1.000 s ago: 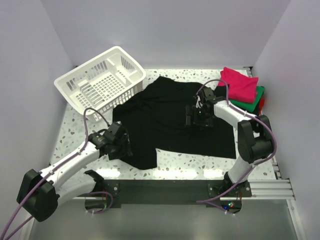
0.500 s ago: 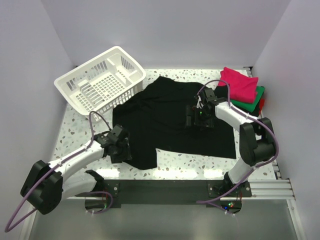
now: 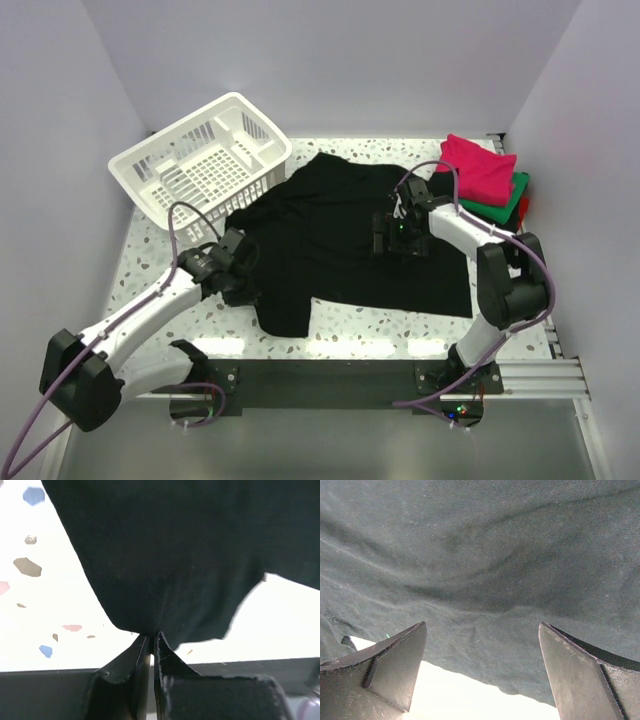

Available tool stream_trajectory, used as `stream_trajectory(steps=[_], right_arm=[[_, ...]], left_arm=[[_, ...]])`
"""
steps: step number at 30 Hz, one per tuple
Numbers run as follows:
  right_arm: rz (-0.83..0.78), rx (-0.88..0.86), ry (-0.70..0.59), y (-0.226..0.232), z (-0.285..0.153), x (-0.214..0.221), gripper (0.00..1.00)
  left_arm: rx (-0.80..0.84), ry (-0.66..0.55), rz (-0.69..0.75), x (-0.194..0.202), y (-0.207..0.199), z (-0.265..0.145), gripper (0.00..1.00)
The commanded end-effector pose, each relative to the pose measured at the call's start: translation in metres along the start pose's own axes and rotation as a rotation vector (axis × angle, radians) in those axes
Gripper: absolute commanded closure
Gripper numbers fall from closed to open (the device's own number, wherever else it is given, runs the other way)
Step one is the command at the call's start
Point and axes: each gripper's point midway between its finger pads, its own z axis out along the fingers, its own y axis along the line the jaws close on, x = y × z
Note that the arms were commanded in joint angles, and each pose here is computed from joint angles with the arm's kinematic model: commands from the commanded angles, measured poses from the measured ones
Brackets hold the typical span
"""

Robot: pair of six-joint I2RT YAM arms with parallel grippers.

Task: Fold and stack the t-shirts
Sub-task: Flatten the tshirt out, then fold the tshirt

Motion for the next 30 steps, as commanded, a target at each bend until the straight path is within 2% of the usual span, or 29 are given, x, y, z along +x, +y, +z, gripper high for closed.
stream_trajectory(steps=[1,2,3,5,6,7,9,14,18,28,30], right_arm=[[0.004,0.015,-0.008,-0.002,0.006,-0.003,0.04],[0.005,0.016,-0.004,-0.002,0.006,-0.002,0.04],[0.006,0.019,0.000,-0.003,0.008,-0.001,0.04],[0.006,0.025,0.003,-0.004,0.008,-0.001,0.04],[0.006,0.031,0.009,-0.005,0.010,-0.001,0.04],[0.002,0.034,0.011,-0.006,0.010,-0.001,0.04],[-0.001,0.041,0.018,-0.007,0.011,-0.001,0.04],[0.002,0.042,0.020,-0.006,0.011,-0.002,0.04],[0.002,0.044,0.027,-0.007,0.011,0.000,0.04],[0.006,0.041,0.036,-0.007,0.012,0.004,0.04],[0.008,0.039,0.040,-0.007,0.013,0.005,0.04]], left_arm=[[0.036,-0.044,-0.010,-0.011,-0.008,-0.042,0.88],[0.051,-0.037,-0.016,-0.010,-0.011,-0.047,0.85],[0.070,-0.041,-0.018,-0.011,-0.015,-0.052,0.75],[0.118,-0.059,-0.037,-0.016,-0.025,-0.061,0.68],[0.128,-0.067,-0.041,-0.018,-0.027,-0.063,0.57],[0.140,-0.077,-0.046,-0.020,-0.029,-0.064,0.52],[0.139,-0.088,-0.049,-0.021,-0.029,-0.061,0.46],[0.027,-0.058,-0.042,-0.010,-0.004,-0.043,0.44],[-0.017,-0.028,-0.094,0.011,0.018,-0.028,0.44],[0.042,0.094,-0.131,0.052,0.026,0.002,0.43],[0.042,0.108,-0.126,0.057,0.028,0.007,0.46]])
